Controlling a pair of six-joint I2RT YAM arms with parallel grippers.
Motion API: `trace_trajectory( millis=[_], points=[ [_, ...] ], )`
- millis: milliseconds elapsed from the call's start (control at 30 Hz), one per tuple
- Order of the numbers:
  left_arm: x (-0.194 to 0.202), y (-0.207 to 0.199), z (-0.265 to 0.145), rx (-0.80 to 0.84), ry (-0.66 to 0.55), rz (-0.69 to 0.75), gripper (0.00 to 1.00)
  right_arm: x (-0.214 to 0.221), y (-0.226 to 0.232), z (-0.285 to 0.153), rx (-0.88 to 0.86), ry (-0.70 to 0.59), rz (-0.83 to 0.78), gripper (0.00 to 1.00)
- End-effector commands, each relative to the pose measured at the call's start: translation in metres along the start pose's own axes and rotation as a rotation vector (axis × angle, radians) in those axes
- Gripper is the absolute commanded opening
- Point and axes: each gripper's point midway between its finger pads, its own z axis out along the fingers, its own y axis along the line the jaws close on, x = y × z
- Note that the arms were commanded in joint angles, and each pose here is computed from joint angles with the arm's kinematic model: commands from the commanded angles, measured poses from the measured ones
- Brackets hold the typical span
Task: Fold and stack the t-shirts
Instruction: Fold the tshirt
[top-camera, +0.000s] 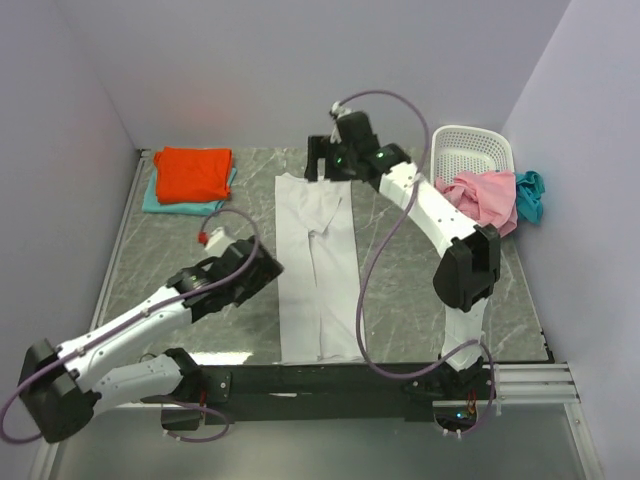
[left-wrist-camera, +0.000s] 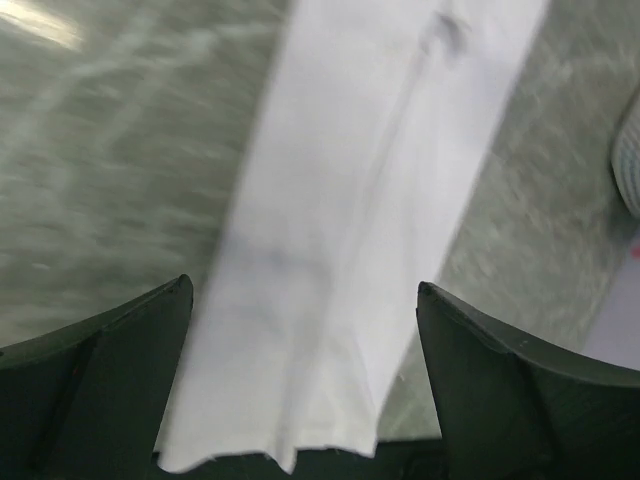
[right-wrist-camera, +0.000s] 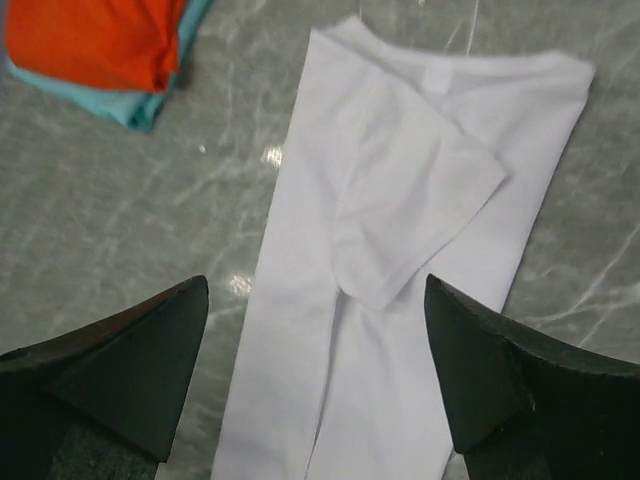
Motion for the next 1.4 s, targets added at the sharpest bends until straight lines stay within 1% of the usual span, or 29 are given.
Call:
trace_trajectory(
  millis=[0, 33, 67, 167, 233, 367, 500, 600, 767, 1033, 1200, 1367],
  points=[
    [-0.013, 0.051, 0.003, -0.108, -0.037, -0.005, 0.99, 0.064, -0.026, 0.003, 0.192, 0.107, -0.052, 0.94],
    [-0.021, 0.058, 0.003, -0.119, -0.058, -0.03, 0.99, 0.068, -0.028, 0.003, 0.207, 0.096, -0.045, 0.94],
    [-0.024, 0.065, 0.0, -0.113, -0.078, -0.043, 0.99, 0.085, -0.028, 0.005, 0.208, 0.123, -0.047, 0.94],
    [-0.035, 0.078, -0.005, -0.11, -0.116, -0.071, 0.99, 0.102, -0.028, 0.008, 0.21, 0.147, -0.039, 0.95],
    [-0.039, 0.081, -0.008, -0.106, -0.132, -0.083, 0.99, 0.114, -0.032, 0.018, 0.225, 0.177, -0.033, 0.94],
    [-0.036, 0.094, -0.006, -0.14, -0.133, -0.081, 0.99, 0.129, -0.039, 0.035, 0.257, 0.228, -0.026, 0.94],
    [-0.037, 0.093, -0.003, -0.13, -0.138, -0.082, 1.0, 0.143, -0.051, 0.053, 0.308, 0.265, -0.024, 0.94],
    [-0.037, 0.088, -0.001, -0.107, -0.133, -0.077, 0.99, 0.148, -0.056, 0.066, 0.317, 0.283, -0.005, 0.94],
    [-0.036, 0.09, 0.003, -0.12, -0.13, -0.066, 0.99, 0.148, -0.064, 0.083, 0.324, 0.299, 0.02, 0.94],
    [-0.036, 0.086, 0.014, -0.108, -0.117, -0.054, 0.99, 0.167, -0.093, 0.106, 0.389, 0.334, 0.08, 0.94],
    [-0.041, 0.08, 0.023, -0.1, -0.101, -0.04, 0.99, 0.162, -0.109, 0.116, 0.41, 0.332, 0.168, 0.94],
    [-0.046, 0.075, 0.035, -0.105, -0.076, -0.015, 0.99, 0.154, -0.112, 0.13, 0.385, 0.327, 0.197, 0.94]
  ],
)
